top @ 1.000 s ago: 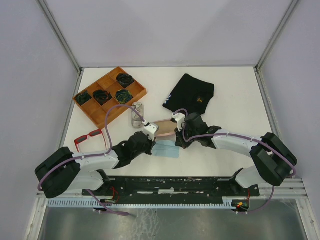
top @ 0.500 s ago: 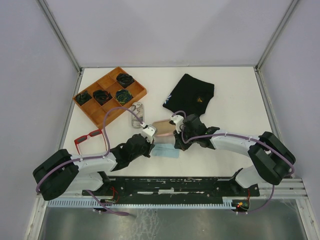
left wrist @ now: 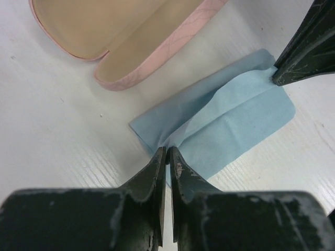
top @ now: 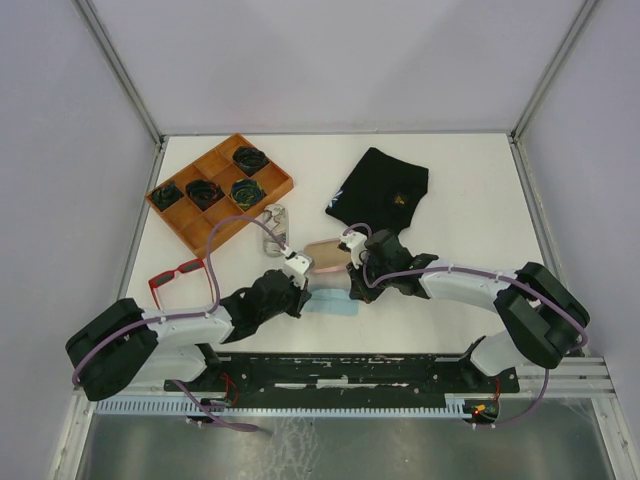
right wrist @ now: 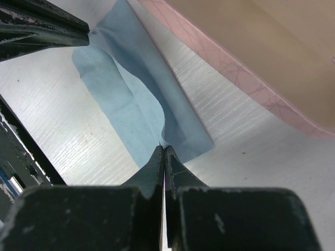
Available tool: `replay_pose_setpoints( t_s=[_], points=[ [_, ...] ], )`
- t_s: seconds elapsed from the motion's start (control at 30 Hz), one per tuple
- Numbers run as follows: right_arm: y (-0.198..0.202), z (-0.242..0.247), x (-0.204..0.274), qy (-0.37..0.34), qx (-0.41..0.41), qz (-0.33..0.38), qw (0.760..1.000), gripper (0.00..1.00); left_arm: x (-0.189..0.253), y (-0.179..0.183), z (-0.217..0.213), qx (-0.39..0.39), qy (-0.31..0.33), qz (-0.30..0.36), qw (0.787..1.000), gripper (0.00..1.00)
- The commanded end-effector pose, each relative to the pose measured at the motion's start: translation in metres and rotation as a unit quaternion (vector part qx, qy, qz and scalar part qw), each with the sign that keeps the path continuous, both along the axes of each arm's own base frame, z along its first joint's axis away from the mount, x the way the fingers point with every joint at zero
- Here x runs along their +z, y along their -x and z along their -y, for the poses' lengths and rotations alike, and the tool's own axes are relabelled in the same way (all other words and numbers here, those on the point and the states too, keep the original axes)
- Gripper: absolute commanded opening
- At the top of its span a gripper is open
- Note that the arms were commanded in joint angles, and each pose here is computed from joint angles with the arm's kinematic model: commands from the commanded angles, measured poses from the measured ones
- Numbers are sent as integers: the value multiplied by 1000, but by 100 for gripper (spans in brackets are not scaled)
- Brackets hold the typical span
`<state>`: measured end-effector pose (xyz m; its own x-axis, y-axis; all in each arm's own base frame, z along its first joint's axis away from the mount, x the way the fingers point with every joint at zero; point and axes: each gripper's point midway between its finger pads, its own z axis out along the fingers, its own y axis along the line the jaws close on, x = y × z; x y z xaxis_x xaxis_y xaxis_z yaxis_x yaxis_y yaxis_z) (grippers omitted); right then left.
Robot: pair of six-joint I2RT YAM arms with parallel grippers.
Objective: Organize the sunglasses
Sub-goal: Fold the glasses cleaning cloth at the center of the board.
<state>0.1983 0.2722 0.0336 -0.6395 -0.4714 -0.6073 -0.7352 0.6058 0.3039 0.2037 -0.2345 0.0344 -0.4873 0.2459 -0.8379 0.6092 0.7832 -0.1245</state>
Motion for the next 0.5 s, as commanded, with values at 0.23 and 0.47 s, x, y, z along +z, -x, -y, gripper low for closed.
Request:
replay_pose_setpoints(
  t_s=[0.23,0.47],
  points=[
    [7,-3,-2,1,7,-3,1000,2,11,6,4,18,64,-13,998,17],
    [9,0,-5,9,4,-7,1000,7,14,7,3,23,71,-17,997,28]
  ],
)
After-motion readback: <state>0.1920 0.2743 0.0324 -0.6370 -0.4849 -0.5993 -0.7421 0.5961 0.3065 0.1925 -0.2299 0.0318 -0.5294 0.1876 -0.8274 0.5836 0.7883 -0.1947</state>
